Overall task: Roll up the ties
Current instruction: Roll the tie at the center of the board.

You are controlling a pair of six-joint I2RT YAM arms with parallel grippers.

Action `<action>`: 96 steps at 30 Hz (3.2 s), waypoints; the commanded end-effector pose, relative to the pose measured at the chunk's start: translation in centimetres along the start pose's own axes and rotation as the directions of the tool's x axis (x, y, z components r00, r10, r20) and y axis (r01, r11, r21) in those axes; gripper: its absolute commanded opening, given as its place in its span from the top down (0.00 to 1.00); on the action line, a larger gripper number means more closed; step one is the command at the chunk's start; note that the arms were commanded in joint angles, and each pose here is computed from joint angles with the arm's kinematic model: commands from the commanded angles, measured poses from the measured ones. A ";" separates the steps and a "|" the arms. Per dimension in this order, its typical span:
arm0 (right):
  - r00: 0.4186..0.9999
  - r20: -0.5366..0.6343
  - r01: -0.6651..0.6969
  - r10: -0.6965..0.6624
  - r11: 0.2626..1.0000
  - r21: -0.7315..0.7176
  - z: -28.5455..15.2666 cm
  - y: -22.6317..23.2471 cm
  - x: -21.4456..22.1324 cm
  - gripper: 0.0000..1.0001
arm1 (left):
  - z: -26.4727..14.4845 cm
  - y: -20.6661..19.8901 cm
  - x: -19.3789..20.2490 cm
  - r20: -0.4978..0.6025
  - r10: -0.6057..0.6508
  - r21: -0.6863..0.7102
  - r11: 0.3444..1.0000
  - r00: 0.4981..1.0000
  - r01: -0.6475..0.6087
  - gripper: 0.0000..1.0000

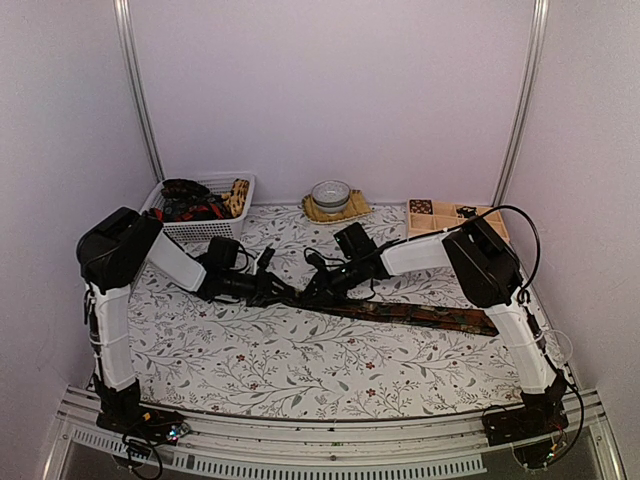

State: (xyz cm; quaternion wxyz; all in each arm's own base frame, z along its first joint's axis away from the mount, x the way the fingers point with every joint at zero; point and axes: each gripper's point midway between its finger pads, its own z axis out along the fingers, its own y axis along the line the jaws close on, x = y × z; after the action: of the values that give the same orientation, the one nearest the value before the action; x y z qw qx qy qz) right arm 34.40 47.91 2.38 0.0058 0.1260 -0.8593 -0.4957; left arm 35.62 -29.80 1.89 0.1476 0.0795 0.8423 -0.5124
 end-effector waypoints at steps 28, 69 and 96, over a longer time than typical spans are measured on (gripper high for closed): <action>0.967 0.106 0.182 -0.230 0.921 0.344 -12.4 -1.9 1.7 0.61 | -6.7 7.0 0.6 -0.169 -0.020 -0.711 0.695 0.985 -0.107 1.00; 0.964 -0.062 0.265 -0.259 0.900 0.346 -8.5 -8.8 1.7 0.59 | -5.5 5.7 -3.6 -0.273 0.150 -0.713 0.631 0.950 -0.304 1.00; 0.992 0.107 0.020 -0.060 0.940 0.341 -11.7 -4.5 11.9 0.59 | -8.8 4.4 -2.6 -0.203 0.161 -0.868 0.426 0.966 -0.253 1.00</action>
State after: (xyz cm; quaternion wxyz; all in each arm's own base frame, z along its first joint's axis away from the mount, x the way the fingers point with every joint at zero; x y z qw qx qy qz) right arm 25.94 35.28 2.76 -0.0751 0.1984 -0.9004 -0.3799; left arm 38.21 -21.85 3.07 0.1824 0.1270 0.9739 -0.0459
